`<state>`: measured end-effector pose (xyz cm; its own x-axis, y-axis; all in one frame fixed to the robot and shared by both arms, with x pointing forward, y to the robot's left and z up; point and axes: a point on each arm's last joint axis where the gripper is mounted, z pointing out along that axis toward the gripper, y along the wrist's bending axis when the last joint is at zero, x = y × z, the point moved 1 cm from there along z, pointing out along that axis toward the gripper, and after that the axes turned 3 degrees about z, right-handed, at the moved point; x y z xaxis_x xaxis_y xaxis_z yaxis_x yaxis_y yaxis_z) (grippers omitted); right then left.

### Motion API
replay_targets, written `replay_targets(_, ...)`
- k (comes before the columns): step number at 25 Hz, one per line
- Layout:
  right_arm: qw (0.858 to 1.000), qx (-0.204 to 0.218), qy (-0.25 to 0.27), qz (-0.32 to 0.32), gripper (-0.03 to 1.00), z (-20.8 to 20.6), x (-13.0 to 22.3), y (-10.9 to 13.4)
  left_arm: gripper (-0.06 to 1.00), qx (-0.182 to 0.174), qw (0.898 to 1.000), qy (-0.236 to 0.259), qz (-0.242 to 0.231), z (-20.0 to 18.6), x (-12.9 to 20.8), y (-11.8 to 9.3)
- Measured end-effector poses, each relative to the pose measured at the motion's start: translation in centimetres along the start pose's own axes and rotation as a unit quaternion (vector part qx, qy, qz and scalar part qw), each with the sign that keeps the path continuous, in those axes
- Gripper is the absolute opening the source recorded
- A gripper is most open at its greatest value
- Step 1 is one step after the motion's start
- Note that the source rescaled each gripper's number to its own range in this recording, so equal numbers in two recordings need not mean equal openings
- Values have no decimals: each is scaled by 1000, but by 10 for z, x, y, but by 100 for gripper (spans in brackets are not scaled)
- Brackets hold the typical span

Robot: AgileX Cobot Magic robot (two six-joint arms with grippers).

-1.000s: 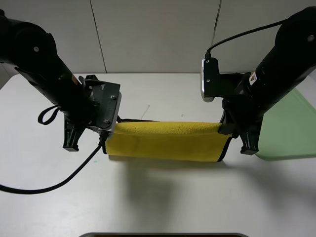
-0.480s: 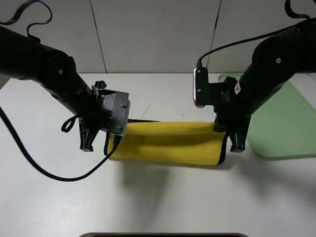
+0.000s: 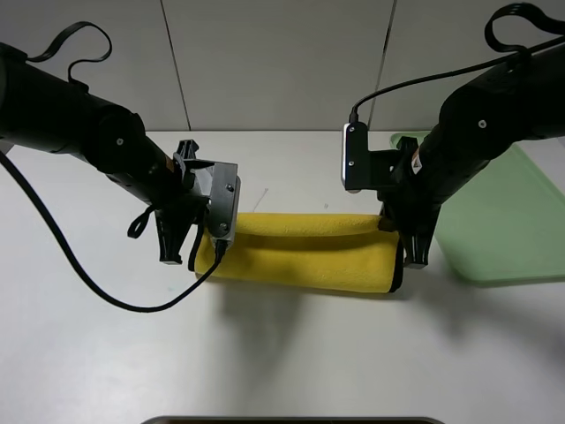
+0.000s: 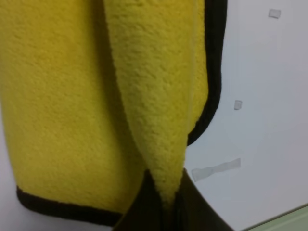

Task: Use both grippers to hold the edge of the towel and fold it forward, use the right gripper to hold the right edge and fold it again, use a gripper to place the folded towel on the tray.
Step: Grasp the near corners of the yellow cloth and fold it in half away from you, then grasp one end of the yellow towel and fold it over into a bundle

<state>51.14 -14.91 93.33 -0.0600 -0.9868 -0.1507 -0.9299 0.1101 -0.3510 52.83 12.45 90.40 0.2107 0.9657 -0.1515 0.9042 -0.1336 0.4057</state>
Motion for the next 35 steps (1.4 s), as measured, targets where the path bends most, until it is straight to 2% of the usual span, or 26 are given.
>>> replay_targets(2,1000,4,-4,0,1,0,-1,-1,1,0,1000,0,0,0,0,0)
replay_targets(4,1000,5,-5,0,11,0,-1,-1,7,0,1000,0,0,0,0,0)
replay_targets(5,1000,6,-5,0,25,0,-1,-1,12,0,1000,0,-1,0,0,0)
replay_targets(6,1000,6,-5,1,47,0,-1,-1,22,0,1000,0,-2,0,0,0)
replay_targets(7,1000,7,-5,4,65,0,-1,-1,34,0,1000,0,-4,0,0,0)
replay_targets(8,1000,9,-4,7,79,0,-1,-2,49,-1,1000,-2,-8,-1,0,0)
replay_targets(10,1000,20,0,6,93,0,0,-4,75,-9,1000,-9,-20,-2,-2,2)
replay_targets(11,1000,25,2,6,95,0,1,-5,84,-16,999,-13,-26,-2,-3,3)
replay_targets(12,1000,29,6,4,97,0,1,-6,89,-23,999,-17,-29,-2,-3,5)
replay_targets(15,999,34,9,-1,99,0,2,-7,97,-31,999,-21,-32,-2,-4,6)
replay_targets(22,999,35,9,3,100,0,2,-7,100,-33,998,-22,-38,-2,-4,7)
replay_targets(28,999,34,8,14,100,0,2,-7,100,-3,993,-23,-117,-14,-5,2)
replay_targets(33,997,36,3,62,100,-3,1,-7,100,21,992,-14,-122,-43,-4,-1)
replay_targets(35,995,38,0,95,100,-4,1,-8,100,22,990,-13,-139,-56,-4,-2)
